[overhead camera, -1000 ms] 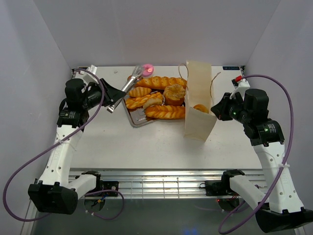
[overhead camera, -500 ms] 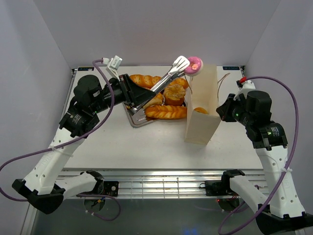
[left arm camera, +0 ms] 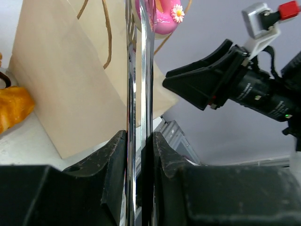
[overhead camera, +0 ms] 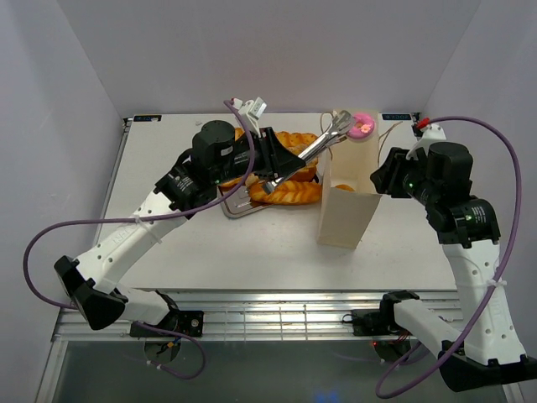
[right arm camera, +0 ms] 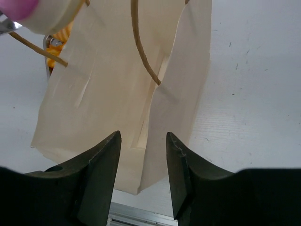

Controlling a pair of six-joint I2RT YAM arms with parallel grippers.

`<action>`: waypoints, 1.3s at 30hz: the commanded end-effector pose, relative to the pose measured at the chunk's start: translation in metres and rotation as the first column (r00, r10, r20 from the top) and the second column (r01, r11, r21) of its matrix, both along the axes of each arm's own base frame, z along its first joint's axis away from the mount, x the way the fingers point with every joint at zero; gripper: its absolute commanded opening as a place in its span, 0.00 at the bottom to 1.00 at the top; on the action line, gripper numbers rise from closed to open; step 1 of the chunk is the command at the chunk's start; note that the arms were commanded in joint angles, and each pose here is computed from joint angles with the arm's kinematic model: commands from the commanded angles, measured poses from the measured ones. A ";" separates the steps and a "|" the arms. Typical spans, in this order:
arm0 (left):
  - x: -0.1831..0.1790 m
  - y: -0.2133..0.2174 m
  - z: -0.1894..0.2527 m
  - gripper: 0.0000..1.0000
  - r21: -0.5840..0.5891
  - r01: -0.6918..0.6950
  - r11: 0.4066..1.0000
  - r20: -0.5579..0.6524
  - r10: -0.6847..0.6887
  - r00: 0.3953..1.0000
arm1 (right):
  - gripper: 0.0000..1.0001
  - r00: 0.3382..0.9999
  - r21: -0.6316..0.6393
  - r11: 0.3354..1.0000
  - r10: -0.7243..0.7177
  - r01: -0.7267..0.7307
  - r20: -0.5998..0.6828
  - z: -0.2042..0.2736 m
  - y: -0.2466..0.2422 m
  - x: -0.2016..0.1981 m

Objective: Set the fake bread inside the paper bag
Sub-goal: Place the fake bread in the paper bag.

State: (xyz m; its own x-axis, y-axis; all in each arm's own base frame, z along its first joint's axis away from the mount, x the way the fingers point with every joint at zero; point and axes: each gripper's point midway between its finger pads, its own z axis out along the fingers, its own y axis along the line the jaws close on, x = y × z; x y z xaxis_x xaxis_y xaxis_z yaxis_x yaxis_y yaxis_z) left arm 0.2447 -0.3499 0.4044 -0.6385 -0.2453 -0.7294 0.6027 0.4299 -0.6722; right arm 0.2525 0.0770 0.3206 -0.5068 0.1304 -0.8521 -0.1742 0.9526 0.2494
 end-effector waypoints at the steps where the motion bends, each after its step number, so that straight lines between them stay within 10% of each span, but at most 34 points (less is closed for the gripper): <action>1: 0.003 0.010 0.041 0.18 -0.052 -0.045 0.998 0.111 0.050 0.993 | 0.50 0.998 -0.007 1.000 -0.011 0.011 0.058 0.025 0.000 0.014; 21: 0.017 0.005 0.036 0.18 -0.001 -0.071 0.997 0.134 0.070 0.989 | 0.46 0.977 0.145 0.984 -0.132 0.107 0.169 0.067 0.006 0.072; 39: 0.023 0.009 0.018 0.20 0.072 -0.108 0.992 0.086 0.102 0.991 | 0.21 0.901 0.247 0.960 -0.221 0.133 0.373 0.075 -0.002 0.086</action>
State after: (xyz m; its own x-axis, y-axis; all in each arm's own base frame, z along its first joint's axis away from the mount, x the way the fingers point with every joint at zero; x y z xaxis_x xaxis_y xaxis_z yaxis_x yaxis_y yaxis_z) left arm 0.2684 -0.3421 0.4054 -0.5742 -0.2334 -0.7848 0.5864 0.5516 -0.5931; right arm 0.3390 0.0819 0.3519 -0.2589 0.3596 -0.8965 -0.0968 0.9138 0.3945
